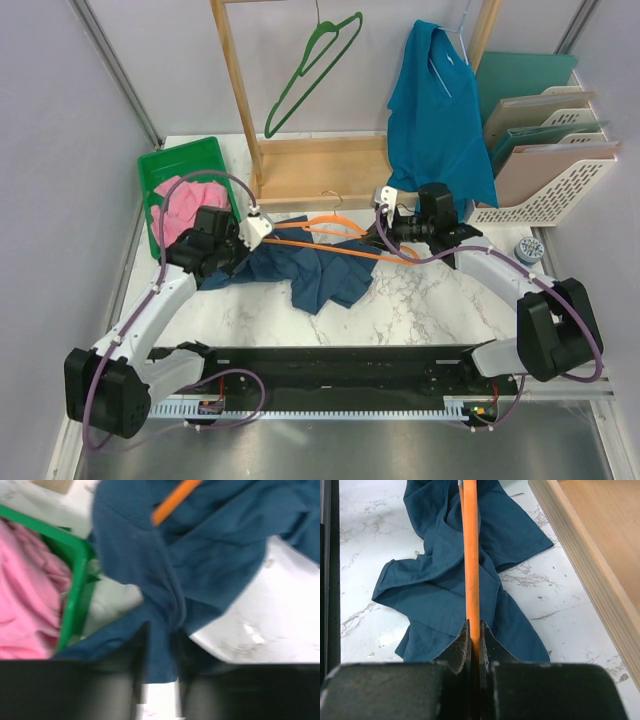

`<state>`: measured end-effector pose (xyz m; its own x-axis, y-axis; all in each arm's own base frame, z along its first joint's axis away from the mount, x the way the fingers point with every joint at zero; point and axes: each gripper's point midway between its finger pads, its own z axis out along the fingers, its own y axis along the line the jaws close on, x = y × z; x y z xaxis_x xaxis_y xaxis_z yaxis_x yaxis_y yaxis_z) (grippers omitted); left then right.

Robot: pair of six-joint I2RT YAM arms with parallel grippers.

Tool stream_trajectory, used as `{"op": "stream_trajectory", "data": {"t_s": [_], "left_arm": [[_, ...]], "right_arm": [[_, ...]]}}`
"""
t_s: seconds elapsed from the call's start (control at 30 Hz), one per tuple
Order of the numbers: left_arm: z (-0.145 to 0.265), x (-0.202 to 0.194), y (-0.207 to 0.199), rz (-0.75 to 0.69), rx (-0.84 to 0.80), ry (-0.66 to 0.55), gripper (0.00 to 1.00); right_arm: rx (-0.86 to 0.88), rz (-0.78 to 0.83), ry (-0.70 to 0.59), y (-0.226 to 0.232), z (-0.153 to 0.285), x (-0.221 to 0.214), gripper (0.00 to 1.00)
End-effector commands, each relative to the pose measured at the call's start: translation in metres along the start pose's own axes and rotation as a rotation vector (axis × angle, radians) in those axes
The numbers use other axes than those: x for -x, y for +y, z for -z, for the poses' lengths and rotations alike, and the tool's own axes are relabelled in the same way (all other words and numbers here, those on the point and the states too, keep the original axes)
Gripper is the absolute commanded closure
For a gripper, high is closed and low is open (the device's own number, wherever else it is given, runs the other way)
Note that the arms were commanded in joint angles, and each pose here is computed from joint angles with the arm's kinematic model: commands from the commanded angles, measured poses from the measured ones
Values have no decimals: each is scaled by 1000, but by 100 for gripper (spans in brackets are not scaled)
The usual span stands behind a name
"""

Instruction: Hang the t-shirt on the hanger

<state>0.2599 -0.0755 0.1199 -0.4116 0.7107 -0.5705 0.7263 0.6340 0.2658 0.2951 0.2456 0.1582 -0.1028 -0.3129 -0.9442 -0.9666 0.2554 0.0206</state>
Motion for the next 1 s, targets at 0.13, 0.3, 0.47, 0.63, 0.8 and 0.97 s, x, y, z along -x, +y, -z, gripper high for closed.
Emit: {"op": "stream_trajectory", "data": {"t_s": [0.13, 0.3, 0.47, 0.63, 0.8, 0.97], "left_arm": [[23, 35, 88, -54, 257, -72, 98], [23, 48, 89, -125, 198, -111, 98], [23, 52, 64, -161, 50, -138, 98], [22, 38, 66, -116, 69, -87, 97], [29, 31, 83, 22, 94, -98, 98], [26, 31, 89, 94, 94, -91, 98]], "right_arm": [[119, 261, -48, 26, 11, 15, 100], [147, 348, -70, 28, 2, 22, 100], [81, 337, -114, 10, -9, 45, 100], [44, 286, -95, 5, -10, 39, 100], [-1, 203, -69, -3, -3, 26, 100], [5, 173, -65, 1, 1, 19, 100]]}}
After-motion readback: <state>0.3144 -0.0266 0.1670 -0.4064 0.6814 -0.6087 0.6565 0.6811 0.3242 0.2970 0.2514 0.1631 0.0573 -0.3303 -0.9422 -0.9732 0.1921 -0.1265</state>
